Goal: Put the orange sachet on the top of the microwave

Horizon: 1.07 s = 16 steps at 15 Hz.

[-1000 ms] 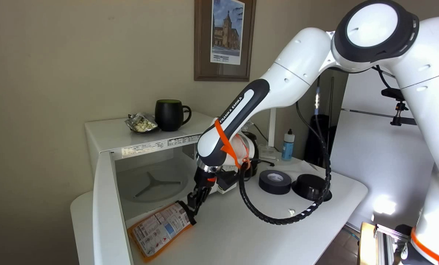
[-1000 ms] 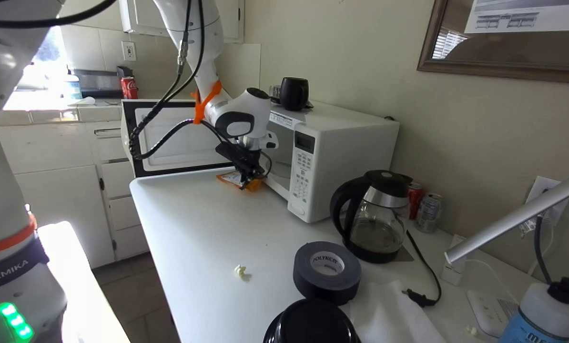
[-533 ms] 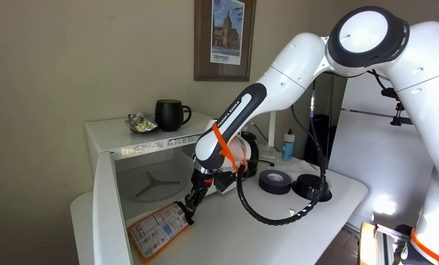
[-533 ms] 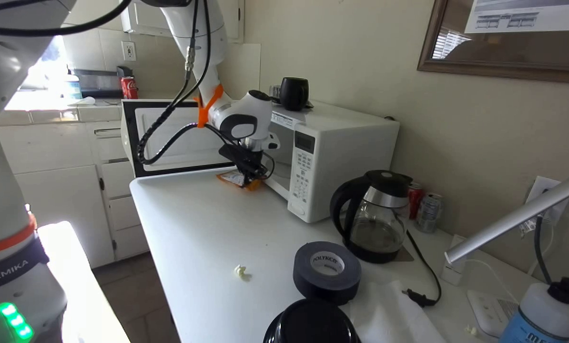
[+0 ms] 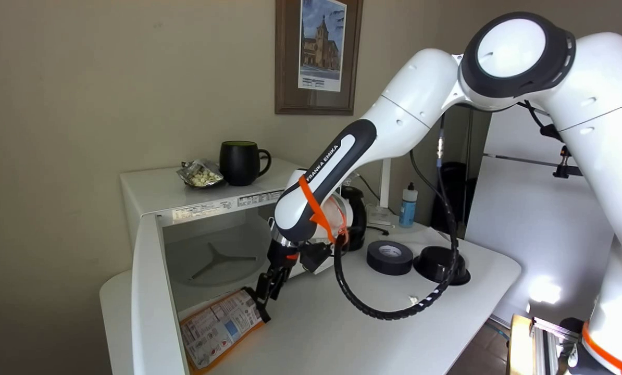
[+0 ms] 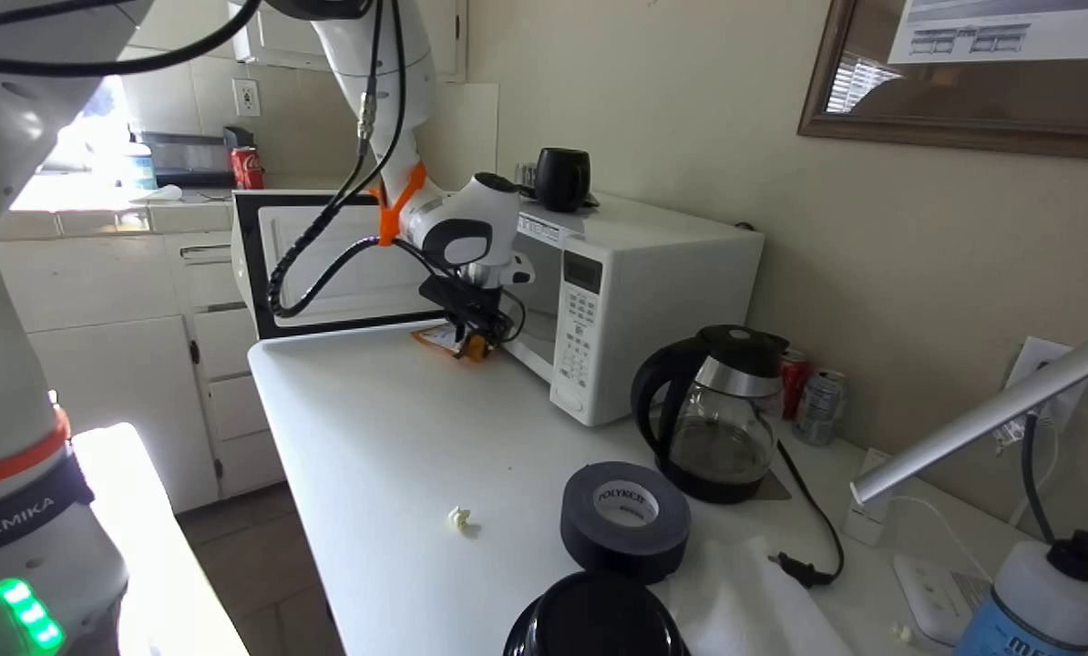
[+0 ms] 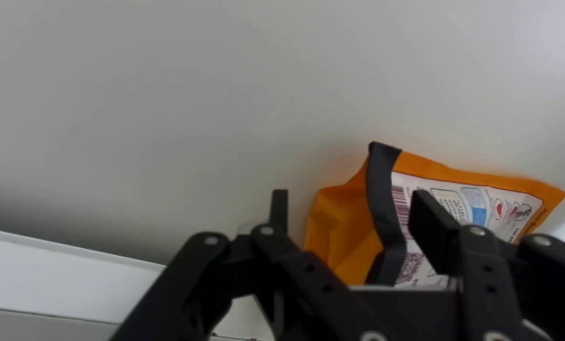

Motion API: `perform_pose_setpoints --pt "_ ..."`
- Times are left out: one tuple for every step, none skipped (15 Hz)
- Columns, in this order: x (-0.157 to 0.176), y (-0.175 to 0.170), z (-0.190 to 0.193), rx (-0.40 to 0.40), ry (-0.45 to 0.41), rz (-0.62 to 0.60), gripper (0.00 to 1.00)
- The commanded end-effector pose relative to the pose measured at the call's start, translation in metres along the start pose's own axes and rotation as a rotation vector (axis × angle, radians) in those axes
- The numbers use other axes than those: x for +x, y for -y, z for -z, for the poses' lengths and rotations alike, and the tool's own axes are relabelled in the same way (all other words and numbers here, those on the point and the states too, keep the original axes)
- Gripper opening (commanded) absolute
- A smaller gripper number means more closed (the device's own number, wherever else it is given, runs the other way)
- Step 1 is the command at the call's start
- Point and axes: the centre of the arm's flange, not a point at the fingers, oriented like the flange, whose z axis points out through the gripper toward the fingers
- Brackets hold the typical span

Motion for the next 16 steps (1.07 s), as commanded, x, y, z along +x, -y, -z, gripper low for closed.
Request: perform_pose_setpoints --pt "0.004 0.003 -0.007 0.013 0.004 0.01 0.99" --pt "0.007 0.004 -0.01 0.019 0.007 0.013 1.0" --pt "0.01 0.005 -0.012 0.028 0.01 0.015 1.0" --pt "0.014 0.006 -0.015 0.034 0.015 0.013 1.0" --pt "0.016 0.008 -0.017 0.036 0.016 0.014 1.0" --pt "0.019 0.011 -0.02 0.037 0.016 0.017 0.75" --pt "0.02 0.012 -0.022 0.037 0.016 0.02 0.74" --pt "0.021 0.014 -0.025 0.035 0.018 0.025 0.65" --pt "0.021 0.015 -0.026 0.033 0.019 0.03 0.58" --pt "0.021 0.016 -0.027 0.031 0.019 0.034 0.5" --pt "0.022 0.016 -0.028 0.029 0.019 0.037 0.42" --pt "0.02 0.016 -0.028 0.029 0.017 0.037 0.35" --pt "0.019 0.016 -0.028 0.031 0.019 0.037 0.28" --pt "0.016 0.014 -0.029 0.027 0.022 0.035 0.19" --pt "0.013 0.013 -0.028 0.025 0.023 0.03 0.13" --pt "0.01 0.013 -0.026 0.026 0.023 0.026 0.05"
